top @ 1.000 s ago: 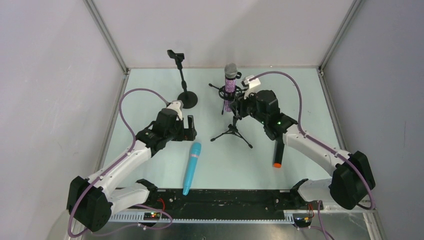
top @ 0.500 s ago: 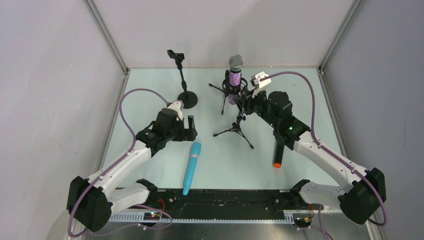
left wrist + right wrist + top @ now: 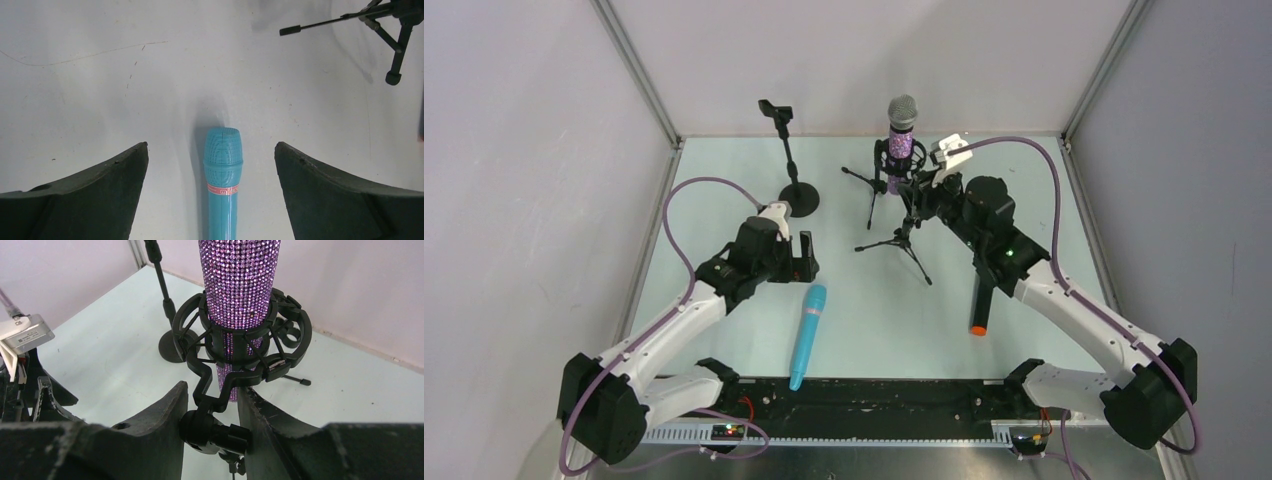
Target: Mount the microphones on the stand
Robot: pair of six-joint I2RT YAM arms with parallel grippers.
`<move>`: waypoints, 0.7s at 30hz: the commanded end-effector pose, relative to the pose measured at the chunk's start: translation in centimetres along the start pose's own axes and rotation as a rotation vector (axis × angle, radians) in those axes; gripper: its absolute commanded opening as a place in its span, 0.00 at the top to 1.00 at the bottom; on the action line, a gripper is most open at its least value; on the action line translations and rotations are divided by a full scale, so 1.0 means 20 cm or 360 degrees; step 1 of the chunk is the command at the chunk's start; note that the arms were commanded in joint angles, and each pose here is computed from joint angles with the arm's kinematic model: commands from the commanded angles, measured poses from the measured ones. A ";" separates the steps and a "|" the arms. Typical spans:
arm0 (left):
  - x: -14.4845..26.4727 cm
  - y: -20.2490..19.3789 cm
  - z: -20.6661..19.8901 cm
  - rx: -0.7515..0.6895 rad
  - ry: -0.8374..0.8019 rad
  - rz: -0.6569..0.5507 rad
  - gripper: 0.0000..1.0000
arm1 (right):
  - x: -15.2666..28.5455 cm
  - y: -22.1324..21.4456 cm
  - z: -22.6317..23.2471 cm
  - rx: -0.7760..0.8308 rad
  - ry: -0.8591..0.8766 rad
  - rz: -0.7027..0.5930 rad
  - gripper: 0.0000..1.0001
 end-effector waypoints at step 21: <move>0.14 0.14 -0.05 -0.0047 -0.0112 -0.0238 0.00 | 0.13 0.71 -0.42 0.0182 -0.0298 -0.0637 1.00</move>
Point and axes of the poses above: each gripper's point midway between its finger pads, its own x axis back along the fingers, its own z axis along the line the jaws close on, y = z × x, the point moved 6 cm from there along x, back along the fingers, and after that the axes turned 5 degrees about -x, right-handed, at the moved point
